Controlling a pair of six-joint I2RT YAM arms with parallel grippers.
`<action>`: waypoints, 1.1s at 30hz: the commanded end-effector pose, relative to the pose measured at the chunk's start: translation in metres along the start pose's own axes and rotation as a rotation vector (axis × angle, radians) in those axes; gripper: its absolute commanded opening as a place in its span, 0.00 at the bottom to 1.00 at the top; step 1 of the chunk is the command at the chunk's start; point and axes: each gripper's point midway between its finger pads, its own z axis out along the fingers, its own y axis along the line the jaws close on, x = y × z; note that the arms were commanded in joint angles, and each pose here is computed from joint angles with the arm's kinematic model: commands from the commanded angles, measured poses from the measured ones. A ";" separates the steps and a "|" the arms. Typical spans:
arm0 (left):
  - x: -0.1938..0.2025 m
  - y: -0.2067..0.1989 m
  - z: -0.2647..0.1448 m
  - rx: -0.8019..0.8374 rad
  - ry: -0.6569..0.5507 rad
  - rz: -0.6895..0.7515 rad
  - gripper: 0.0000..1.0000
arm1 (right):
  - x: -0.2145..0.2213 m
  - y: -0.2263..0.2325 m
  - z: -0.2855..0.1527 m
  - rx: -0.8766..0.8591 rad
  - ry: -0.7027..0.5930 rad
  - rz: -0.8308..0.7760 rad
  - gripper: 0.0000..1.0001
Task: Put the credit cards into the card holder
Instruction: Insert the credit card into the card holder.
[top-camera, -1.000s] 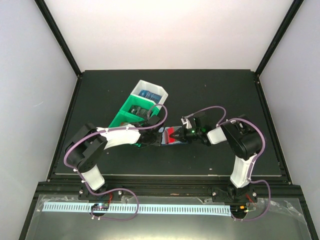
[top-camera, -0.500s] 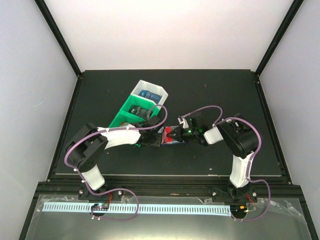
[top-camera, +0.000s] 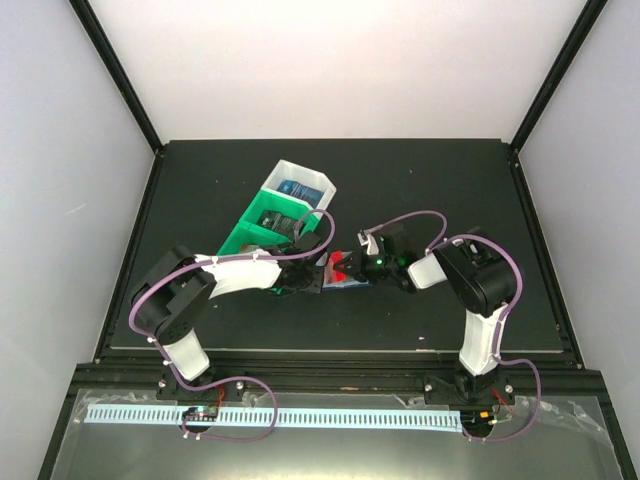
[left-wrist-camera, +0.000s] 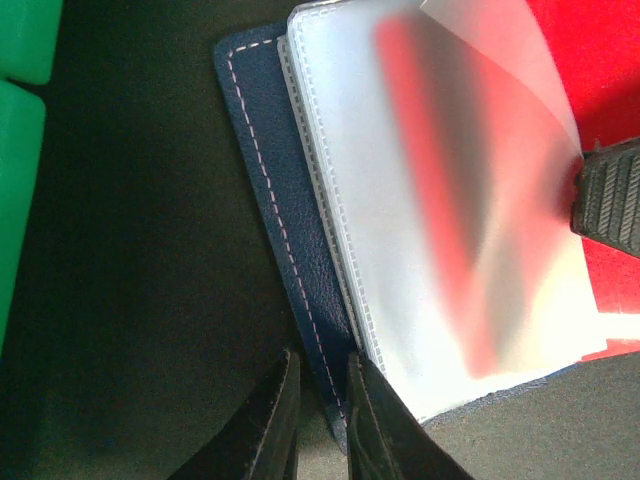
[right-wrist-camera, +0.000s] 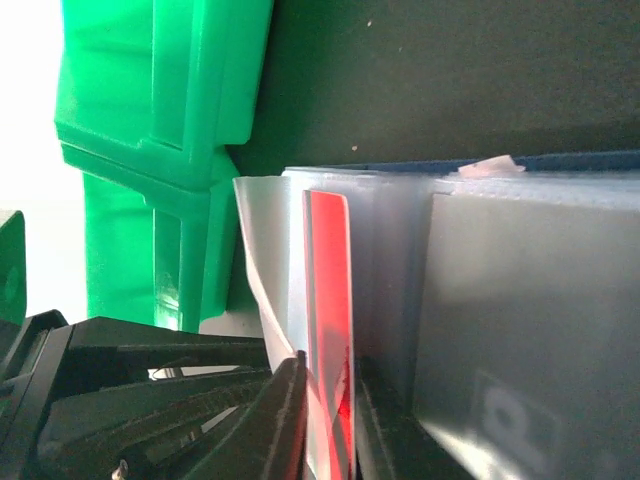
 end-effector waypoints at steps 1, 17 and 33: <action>0.010 0.008 0.007 -0.034 0.021 0.007 0.15 | -0.007 0.006 -0.003 -0.012 -0.050 -0.029 0.17; 0.010 0.008 0.006 -0.035 0.018 0.008 0.14 | -0.004 0.011 -0.006 -0.001 -0.062 -0.042 0.34; 0.007 0.004 0.000 -0.008 0.000 0.011 0.14 | -0.013 0.002 -0.028 0.190 -0.131 -0.110 0.03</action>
